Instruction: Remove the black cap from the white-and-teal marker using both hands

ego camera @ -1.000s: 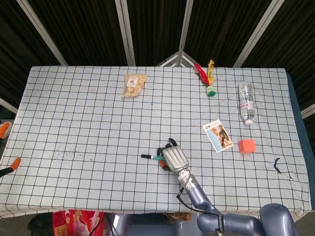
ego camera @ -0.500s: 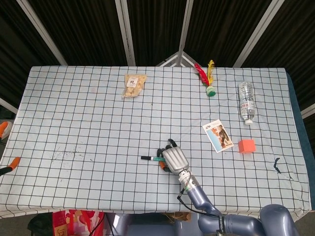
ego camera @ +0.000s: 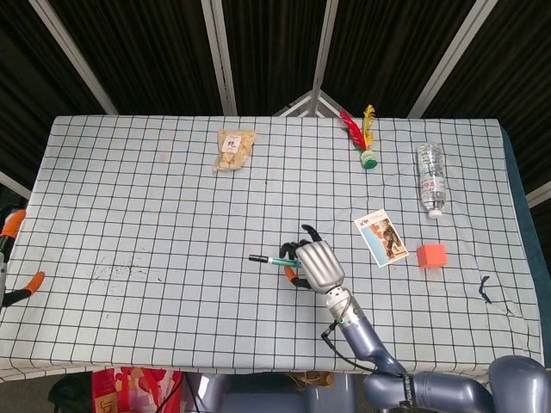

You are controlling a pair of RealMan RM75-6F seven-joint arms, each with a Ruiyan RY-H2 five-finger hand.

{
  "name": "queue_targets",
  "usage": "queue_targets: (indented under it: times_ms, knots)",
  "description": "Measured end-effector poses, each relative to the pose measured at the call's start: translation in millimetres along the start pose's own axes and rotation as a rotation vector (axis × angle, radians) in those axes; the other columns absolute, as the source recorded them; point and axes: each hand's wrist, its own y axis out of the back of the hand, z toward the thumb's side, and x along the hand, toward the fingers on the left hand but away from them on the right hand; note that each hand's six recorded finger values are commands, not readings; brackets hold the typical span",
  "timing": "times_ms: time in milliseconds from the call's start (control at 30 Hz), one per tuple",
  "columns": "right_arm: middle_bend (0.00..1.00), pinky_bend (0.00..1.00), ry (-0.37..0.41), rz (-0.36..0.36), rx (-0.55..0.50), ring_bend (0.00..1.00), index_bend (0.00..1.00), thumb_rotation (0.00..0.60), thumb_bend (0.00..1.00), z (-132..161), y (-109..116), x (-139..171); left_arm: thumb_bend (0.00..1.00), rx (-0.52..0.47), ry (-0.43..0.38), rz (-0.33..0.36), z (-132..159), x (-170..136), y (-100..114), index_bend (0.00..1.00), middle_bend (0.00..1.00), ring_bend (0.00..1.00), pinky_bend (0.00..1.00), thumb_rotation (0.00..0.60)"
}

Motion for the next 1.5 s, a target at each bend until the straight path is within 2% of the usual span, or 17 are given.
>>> queue_targets:
  times_ms: [300, 533, 767, 1033, 1267, 1500]
  knots:
    - [0.66, 0.12, 0.047, -0.076, 0.035, 0.51, 0.67, 0.6, 0.56, 7, 53, 7, 0.34, -0.002, -0.091, 0.004, 30, 5, -3, 0.05, 0.0, 0.0, 0.0, 0.6]
    - [0.66, 0.12, 0.061, -0.126, 0.146, 0.51, 0.67, 0.6, 0.56, 12, 107, 11, 0.34, -0.006, -0.207, -0.02, 78, 12, -4, 0.08, 0.03, 0.0, 0.0, 0.6]
    - [0.66, 0.12, 0.044, -0.131, 0.22, 0.51, 0.67, 0.6, 0.56, 19, 142, 14, 0.34, -0.028, -0.273, -0.019, 115, 18, 3, 0.08, 0.03, 0.0, 0.0, 0.6]
    - [0.66, 0.12, 0.04, -0.113, 0.271, 0.51, 0.67, 0.6, 0.56, 27, 156, 7, 0.34, -0.079, -0.312, -0.029, 138, 23, 14, 0.12, 0.09, 0.0, 0.0, 0.6]
    - [0.66, 0.12, 0.058, -0.123, 0.262, 0.51, 0.67, 0.6, 0.56, 42, 163, -5, 0.34, -0.098, -0.363, -0.031, 160, 28, 19, 0.23, 0.21, 0.0, 0.0, 0.6]
    - [0.66, 0.12, 0.079, -0.134, 0.244, 0.51, 0.67, 0.6, 0.56, 60, 170, -10, 0.34, -0.176, -0.405, -0.029, 186, 34, 23, 0.27, 0.25, 0.0, 0.0, 0.6]
